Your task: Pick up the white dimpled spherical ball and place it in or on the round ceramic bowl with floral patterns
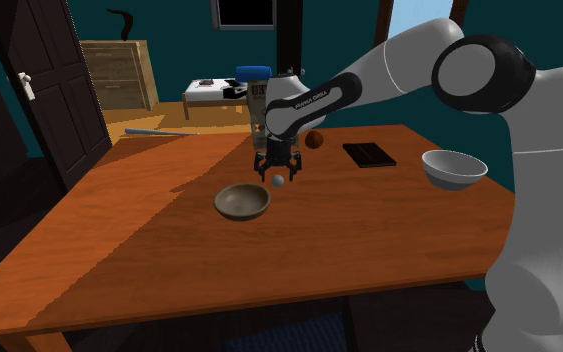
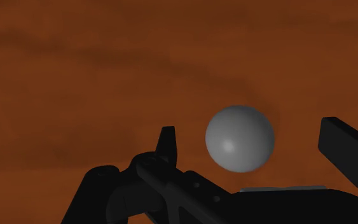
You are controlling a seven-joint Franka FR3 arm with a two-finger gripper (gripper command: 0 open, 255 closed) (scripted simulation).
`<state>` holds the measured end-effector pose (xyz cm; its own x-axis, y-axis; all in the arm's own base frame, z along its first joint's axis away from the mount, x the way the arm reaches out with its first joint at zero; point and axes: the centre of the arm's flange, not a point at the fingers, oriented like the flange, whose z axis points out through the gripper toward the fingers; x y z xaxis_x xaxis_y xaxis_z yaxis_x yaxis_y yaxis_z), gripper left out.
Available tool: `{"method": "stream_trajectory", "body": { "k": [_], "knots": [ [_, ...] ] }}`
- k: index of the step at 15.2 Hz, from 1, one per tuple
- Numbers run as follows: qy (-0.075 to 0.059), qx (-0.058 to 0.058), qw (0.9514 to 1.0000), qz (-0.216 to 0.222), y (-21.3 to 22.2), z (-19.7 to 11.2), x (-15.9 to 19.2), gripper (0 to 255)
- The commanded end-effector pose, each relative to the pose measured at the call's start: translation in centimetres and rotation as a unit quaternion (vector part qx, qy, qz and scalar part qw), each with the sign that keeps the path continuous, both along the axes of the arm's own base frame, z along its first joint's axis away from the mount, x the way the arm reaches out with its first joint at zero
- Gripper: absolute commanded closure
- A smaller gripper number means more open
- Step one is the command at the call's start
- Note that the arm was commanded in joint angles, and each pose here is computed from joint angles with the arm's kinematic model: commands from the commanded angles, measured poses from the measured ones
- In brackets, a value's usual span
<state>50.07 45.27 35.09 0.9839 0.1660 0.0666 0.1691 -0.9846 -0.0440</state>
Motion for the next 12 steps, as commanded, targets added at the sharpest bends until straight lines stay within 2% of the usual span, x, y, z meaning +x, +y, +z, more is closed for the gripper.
{"method": "stream_trajectory", "body": {
  "k": [1,5,6,12],
  "knots": [
    [0.0,0.0,1.0,0.0,0.01,-0.06,0.0,0],
    [0.0,0.0,1.0,0.0,0.01,-0.06,0.0,0],
    [0.0,0.0,1.0,0.0,0.01,-0.06,0.0,255],
    [0.0,0.0,1.0,0.0,0.01,-0.06,0.0,255]
  ]
}}
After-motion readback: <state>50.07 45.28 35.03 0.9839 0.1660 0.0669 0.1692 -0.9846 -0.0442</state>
